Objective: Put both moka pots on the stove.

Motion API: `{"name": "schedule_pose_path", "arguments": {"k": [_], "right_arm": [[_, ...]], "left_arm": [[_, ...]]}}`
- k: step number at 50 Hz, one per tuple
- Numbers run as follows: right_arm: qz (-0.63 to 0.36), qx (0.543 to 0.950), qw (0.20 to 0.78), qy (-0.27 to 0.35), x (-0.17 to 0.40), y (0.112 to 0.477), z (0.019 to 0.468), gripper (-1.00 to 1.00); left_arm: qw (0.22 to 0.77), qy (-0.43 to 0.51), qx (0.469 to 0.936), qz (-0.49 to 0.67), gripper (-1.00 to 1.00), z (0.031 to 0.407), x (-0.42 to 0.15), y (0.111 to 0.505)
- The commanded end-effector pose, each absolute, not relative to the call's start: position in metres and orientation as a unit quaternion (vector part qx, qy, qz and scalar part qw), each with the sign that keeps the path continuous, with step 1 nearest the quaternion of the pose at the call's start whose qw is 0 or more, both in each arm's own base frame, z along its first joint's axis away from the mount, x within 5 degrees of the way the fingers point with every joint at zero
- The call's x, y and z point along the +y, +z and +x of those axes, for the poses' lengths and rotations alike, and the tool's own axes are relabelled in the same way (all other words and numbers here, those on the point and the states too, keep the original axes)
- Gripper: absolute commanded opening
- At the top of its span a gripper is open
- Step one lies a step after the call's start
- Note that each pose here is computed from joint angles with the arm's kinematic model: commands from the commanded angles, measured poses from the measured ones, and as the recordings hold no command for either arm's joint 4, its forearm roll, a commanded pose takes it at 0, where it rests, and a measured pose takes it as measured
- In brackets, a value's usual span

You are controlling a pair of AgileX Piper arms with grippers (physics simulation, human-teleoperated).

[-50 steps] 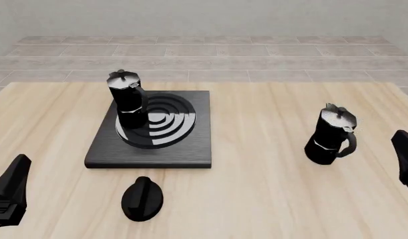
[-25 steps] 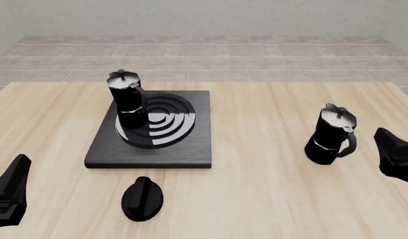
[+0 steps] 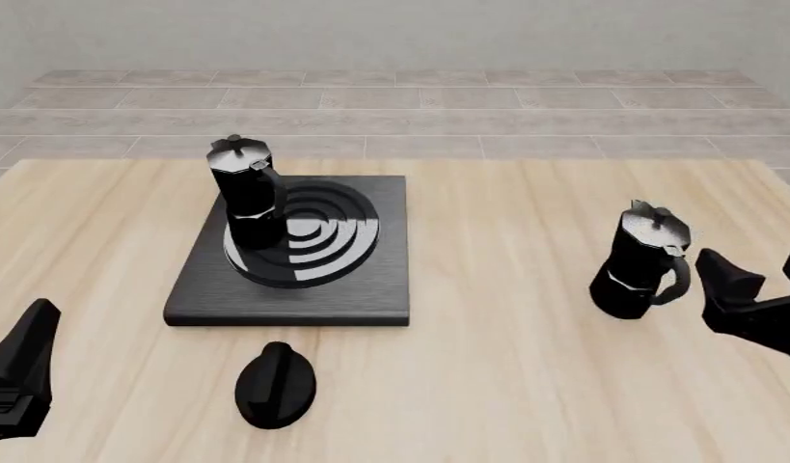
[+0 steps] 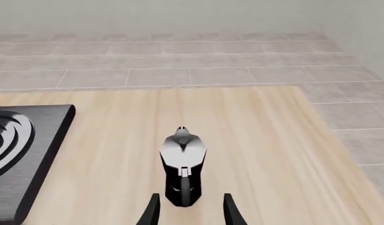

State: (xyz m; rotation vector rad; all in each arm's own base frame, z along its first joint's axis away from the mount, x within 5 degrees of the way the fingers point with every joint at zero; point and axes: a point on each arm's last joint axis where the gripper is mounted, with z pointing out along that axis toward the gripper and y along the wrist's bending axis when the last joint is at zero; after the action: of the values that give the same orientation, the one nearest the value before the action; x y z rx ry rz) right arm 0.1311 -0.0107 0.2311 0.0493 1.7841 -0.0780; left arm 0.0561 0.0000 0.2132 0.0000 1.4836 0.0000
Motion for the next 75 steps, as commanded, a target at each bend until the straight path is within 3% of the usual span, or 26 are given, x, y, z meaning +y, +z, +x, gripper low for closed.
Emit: {"name": "schedule_pose_path", "arguments": {"k": [1,75], "right_arm": [[0.010,0.782,0.622,-0.031,-0.009,0.222,0.140,1.00],[-0.008,0.796,0.605,-0.022,-0.005,0.185,0.186,1.00]], "left_arm": [[0.737,0.000,0.676,0.000,1.00,0.056,0.000,0.213],[0.737,0.000,0.676,0.000,1.00,0.056,0.000,0.213]]}}
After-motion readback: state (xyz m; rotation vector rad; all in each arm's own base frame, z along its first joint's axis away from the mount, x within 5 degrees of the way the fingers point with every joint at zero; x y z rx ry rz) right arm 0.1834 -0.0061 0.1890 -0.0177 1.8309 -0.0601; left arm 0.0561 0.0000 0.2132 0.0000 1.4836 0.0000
